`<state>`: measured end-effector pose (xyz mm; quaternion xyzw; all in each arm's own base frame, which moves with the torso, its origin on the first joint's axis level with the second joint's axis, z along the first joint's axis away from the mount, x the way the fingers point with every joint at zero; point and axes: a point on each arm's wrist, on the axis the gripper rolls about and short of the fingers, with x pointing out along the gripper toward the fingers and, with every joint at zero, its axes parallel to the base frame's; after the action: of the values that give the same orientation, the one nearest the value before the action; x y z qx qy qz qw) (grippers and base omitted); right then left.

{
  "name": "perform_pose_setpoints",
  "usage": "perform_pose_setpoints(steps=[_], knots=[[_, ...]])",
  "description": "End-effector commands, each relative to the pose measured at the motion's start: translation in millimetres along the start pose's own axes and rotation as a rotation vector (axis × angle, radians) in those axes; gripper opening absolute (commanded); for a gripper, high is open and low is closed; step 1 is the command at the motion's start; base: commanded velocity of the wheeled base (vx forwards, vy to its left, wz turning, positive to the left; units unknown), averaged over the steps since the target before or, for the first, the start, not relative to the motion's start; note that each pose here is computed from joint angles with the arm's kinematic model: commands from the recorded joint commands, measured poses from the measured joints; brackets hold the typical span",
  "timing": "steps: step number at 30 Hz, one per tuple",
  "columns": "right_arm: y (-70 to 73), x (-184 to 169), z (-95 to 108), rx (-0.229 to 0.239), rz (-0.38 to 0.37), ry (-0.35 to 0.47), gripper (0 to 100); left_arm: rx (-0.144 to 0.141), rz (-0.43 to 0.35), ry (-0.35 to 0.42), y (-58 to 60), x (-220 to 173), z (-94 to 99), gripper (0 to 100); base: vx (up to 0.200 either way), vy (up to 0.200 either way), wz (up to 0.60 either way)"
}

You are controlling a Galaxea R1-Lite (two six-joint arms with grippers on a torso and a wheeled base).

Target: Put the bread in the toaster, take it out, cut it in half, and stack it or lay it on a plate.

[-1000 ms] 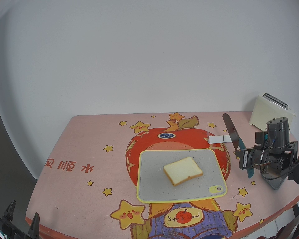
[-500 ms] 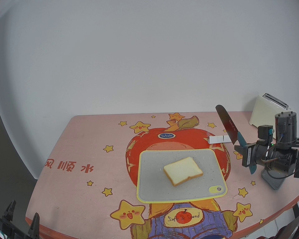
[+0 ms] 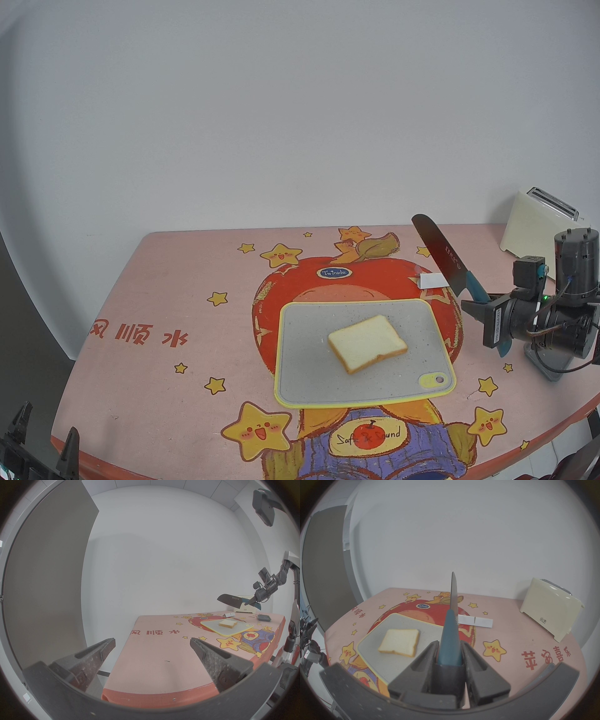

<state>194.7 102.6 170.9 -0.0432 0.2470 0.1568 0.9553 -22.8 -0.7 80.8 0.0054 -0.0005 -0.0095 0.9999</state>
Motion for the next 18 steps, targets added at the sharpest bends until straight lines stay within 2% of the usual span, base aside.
perform_pose_setpoints(steps=[1, 7, 11, 13, 16, 18], knots=[[13.0, -3.7, -1.1, -0.022, 0.059, -0.004, 0, 0.001, 0.000, 0.005, -0.1, 0.4, -5.2, 100, 0.000, 0.000, 0.00], [26.0, -17.6, 4.5, -0.041, 0.137, -0.044, 0, 0.001, 0.000, 0.005, -0.1, 0.4, -5.2, 100, 0.000, 0.000, 0.00], [27.1, -21.2, 6.1, -0.038, 0.200, -0.049, 0, 0.001, 0.000, 0.005, -0.1, 0.4, -5.2, 100, 0.000, 0.000, 0.00], [26.1, -21.2, 5.5, -0.022, 0.227, -0.042, 0, 0.001, 0.000, 0.005, -0.1, 0.4, -5.2, 100, 0.000, 0.000, 0.00], [26.0, -25.9, 5.4, 0.051, 0.280, -0.036, 0, 0.001, 0.000, 0.005, -0.1, 0.4, -5.2, 100, 0.000, 0.000, 0.00], [25.8, -28.5, 6.5, 0.068, 0.299, -0.040, 0, 0.001, 0.000, 0.005, -0.1, 0.4, -5.2, 100, 0.000, 0.000, 0.00]])
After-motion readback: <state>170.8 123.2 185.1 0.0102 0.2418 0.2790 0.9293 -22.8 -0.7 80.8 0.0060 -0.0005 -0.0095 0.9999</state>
